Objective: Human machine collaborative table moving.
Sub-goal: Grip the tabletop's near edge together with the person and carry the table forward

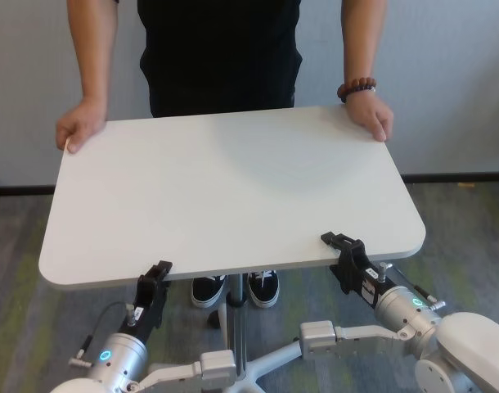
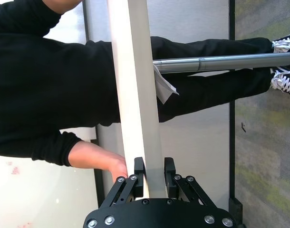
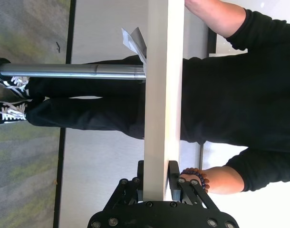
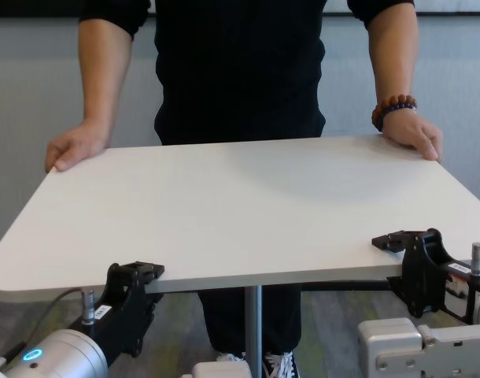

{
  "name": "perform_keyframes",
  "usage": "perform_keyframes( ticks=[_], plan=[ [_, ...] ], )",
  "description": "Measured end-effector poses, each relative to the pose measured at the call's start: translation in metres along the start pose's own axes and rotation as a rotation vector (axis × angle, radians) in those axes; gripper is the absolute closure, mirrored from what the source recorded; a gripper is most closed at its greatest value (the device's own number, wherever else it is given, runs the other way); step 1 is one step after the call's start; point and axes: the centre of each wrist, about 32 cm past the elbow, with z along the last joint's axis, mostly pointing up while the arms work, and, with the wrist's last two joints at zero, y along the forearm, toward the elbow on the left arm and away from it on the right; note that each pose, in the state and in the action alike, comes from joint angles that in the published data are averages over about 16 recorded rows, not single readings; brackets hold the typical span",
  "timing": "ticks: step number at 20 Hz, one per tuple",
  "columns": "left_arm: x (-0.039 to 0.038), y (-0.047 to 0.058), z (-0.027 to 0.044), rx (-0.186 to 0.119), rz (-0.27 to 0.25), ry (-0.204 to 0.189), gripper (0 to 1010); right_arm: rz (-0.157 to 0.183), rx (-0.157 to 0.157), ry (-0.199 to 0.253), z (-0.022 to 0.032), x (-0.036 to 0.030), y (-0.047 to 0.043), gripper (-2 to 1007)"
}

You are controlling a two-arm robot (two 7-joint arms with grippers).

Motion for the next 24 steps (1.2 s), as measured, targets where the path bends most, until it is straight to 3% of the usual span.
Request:
perform_keyframes(
  ticks=[10,19,24],
  plan=[
    [0.0004,0.0003,-0.0005,0.001,-0.001,-0.002,598,0.0,-0.001,0.0,-0.0002,0.0005,-0.0004,555],
    [0.0007,0.0014,-0.001,0.004,-0.001,-0.005,322,0.0,-0.002,-0.001,-0.0004,0.0007,-0.0007,267],
    [0.0022,0.0091,-0.0023,0.018,0.013,-0.003,170,-0.005,0.005,0.003,0.0002,0.0013,-0.005,128]
  ],
)
